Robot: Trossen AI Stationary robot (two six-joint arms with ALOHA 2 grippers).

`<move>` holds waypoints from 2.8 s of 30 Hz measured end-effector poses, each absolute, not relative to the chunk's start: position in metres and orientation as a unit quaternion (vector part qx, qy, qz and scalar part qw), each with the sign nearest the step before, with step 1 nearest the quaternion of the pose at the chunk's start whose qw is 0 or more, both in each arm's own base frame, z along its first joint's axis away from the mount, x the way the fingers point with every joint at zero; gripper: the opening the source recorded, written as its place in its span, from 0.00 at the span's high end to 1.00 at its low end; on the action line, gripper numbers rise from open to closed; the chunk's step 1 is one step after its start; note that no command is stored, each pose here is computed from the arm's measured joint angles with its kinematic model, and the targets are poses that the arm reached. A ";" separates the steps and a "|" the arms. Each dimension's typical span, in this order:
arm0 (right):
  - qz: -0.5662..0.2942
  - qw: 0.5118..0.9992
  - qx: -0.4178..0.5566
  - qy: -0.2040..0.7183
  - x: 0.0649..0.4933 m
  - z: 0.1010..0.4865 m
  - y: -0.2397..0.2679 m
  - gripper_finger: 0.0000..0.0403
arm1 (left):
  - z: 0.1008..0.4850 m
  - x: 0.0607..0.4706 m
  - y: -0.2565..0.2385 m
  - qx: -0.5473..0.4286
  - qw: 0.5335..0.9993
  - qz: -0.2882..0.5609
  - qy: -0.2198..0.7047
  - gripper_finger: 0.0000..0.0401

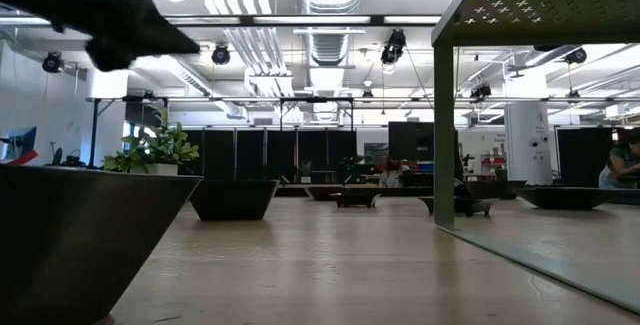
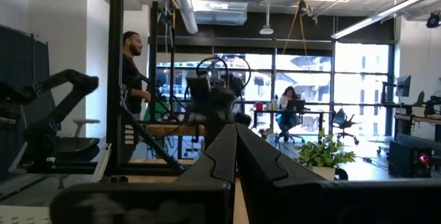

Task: Pick & Place Mini shaped plates
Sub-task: Put the distorted square plate on the shelf

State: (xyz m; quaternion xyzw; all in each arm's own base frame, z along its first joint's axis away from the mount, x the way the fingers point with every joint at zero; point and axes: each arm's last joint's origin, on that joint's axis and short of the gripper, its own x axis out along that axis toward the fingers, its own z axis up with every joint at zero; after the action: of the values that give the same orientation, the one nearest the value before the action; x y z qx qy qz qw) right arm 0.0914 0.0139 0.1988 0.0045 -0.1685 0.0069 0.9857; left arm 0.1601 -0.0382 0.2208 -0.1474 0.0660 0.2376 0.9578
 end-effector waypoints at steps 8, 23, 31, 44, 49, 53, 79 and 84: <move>0.010 0.986 0.017 -0.167 0.092 0.199 0.014 0.98 | 0.242 0.176 -0.025 -0.087 0.920 0.256 0.283 1.00; 0.010 0.986 0.019 -0.168 0.091 0.199 0.014 0.98 | 0.240 0.212 -0.035 -0.027 0.905 0.215 0.366 1.00; 0.010 0.986 0.019 -0.167 0.092 0.199 0.014 0.98 | 0.231 0.223 -0.037 -0.048 0.902 0.224 0.365 1.00; 0.010 0.986 0.020 -0.167 0.092 0.199 0.014 0.98 | 0.220 0.239 -0.043 -0.066 0.905 0.193 0.374 0.79; 0.010 0.986 0.021 -0.167 0.091 0.199 0.014 0.98 | 0.209 0.246 -0.047 -0.084 0.902 0.159 0.392 0.78; 0.010 0.986 0.021 -0.167 0.092 0.199 0.014 0.98 | 0.198 0.253 -0.048 -0.089 0.896 0.159 0.406 0.78; 0.009 0.986 0.015 -0.164 0.092 0.198 0.014 0.98 | 0.157 0.271 -0.043 -0.138 0.862 0.215 0.438 0.78; 0.009 0.986 0.015 -0.164 0.092 0.198 0.014 0.98 | 0.154 0.273 -0.044 -0.153 0.856 0.199 0.451 0.78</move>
State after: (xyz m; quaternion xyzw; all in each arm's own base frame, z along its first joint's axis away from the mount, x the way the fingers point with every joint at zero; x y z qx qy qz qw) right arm 0.0917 0.0140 0.1980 0.0147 -0.1640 0.0090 0.9863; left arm 0.2725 -0.0441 0.1536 -0.1525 0.4515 0.1986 0.8564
